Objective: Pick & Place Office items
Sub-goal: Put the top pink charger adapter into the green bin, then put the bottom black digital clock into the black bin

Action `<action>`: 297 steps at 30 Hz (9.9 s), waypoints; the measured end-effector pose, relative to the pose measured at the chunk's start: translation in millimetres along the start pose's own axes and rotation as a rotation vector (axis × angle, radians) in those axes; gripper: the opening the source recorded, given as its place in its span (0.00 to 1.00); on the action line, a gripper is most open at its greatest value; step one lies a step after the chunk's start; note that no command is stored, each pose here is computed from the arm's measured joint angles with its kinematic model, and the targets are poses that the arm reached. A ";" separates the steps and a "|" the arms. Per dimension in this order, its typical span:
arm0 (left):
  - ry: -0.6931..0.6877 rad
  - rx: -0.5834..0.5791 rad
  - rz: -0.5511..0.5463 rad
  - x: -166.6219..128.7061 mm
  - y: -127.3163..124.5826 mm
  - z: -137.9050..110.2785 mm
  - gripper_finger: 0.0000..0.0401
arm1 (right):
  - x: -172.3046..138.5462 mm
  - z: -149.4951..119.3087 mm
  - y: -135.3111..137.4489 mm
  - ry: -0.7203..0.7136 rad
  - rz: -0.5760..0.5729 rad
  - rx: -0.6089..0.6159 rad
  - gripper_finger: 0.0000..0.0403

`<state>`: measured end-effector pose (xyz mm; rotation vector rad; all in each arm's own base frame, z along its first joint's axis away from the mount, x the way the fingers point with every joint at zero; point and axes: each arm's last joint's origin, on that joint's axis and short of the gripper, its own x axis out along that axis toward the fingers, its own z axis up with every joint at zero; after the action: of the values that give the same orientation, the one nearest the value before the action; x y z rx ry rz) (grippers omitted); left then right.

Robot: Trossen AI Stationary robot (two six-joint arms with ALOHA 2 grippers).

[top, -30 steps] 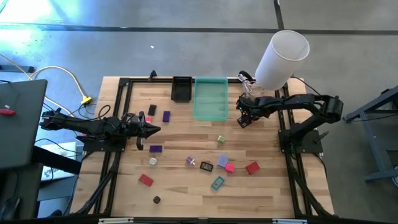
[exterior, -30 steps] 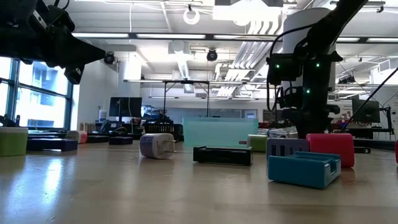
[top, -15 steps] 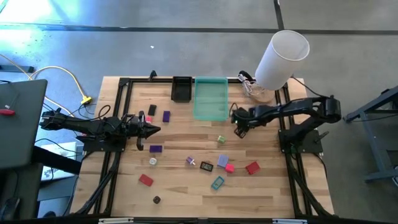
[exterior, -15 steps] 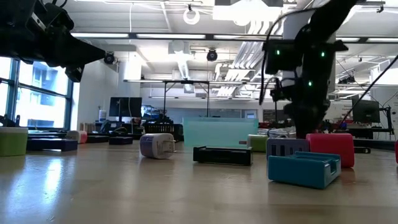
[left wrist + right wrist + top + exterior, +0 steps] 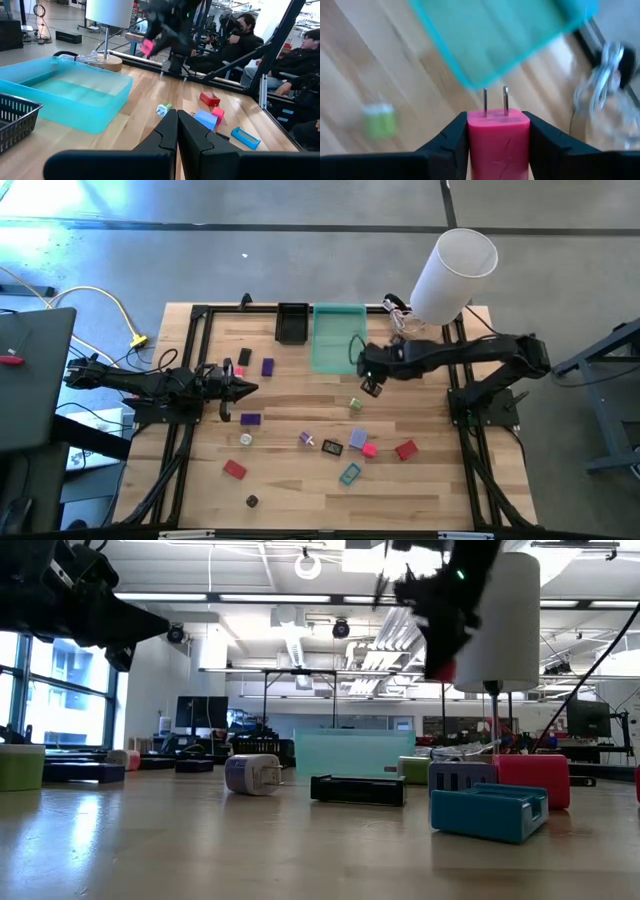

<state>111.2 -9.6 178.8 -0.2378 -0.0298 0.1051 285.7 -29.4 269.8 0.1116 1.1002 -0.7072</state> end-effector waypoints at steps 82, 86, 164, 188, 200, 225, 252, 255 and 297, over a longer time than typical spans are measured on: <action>-0.058 -0.044 -0.081 -0.9 -5.2 6.5 0.00 | 88.7 144.5 -66.1 0.147 -0.038 -0.228 0.62; -0.052 -0.119 -0.095 -0.9 -5.5 6.4 0.00 | 36.2 133.5 -53.5 0.135 0.028 -0.172 0.62; 0.032 -0.268 -0.171 -0.5 -5.5 1.8 0.00 | 21.3 13.3 193.6 0.112 0.578 -0.302 0.50; 0.064 -0.264 -0.192 -0.1 -7.4 -0.9 0.00 | 57.9 -1.3 213.5 0.275 0.570 -0.322 0.50; 0.074 -0.262 -0.188 0.9 -7.4 -2.0 0.00 | 62.9 -2.5 214.3 0.247 0.561 -0.310 0.50; 0.076 -0.286 -0.187 0.9 -7.4 -1.9 0.00 | 84.2 -7.2 207.1 0.261 0.588 -0.279 0.50; 0.076 -0.289 -0.188 0.9 -7.4 -1.9 0.00 | 113.2 20.2 165.5 0.243 0.436 -0.207 0.39; 0.076 -0.289 -0.188 0.9 -7.4 -2.0 0.00 | 113.4 21.2 165.8 0.219 0.424 -0.231 0.39; 0.083 -0.307 -0.185 1.2 -7.4 -2.5 0.00 | 136.0 15.3 166.2 0.337 0.515 -0.226 0.31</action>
<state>113.2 -17.2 178.2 -0.5439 0.0152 -0.0952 428.4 29.9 120.0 0.3159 1.3932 -0.0988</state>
